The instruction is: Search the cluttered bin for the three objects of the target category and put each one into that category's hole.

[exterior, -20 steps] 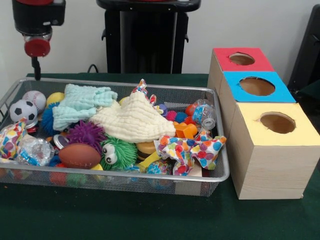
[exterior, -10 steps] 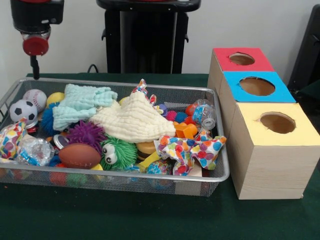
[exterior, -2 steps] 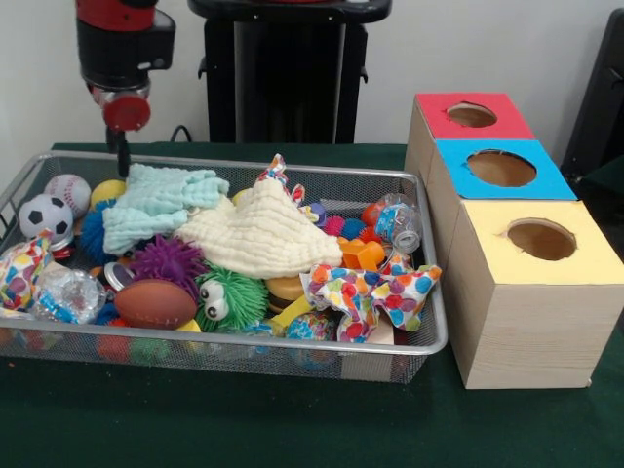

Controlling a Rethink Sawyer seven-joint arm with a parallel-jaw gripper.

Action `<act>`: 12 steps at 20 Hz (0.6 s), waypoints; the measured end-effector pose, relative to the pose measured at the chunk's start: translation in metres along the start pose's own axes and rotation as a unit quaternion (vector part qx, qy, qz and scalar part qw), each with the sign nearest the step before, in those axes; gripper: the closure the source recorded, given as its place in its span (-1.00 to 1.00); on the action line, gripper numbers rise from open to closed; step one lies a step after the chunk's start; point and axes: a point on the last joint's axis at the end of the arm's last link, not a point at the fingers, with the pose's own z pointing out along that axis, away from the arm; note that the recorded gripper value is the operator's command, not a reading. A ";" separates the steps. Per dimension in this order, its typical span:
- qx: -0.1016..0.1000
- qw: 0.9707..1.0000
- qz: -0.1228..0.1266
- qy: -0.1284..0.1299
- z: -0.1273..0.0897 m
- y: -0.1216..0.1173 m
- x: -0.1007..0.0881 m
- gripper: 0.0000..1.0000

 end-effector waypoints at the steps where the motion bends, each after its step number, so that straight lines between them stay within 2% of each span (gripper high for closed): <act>1: 0.000 1.000 -0.005 -0.001 0.002 0.002 0.004 -1.00; 2: 0.001 1.000 -0.016 -0.002 0.008 0.004 0.012 -1.00; 5: -0.007 0.999 -0.039 -0.020 0.022 0.005 0.015 -1.00; 10: -0.009 0.997 -0.050 -0.050 0.031 -0.010 -0.004 -1.00; 12: -0.006 0.997 -0.052 -0.052 0.035 -0.016 -0.007 -1.00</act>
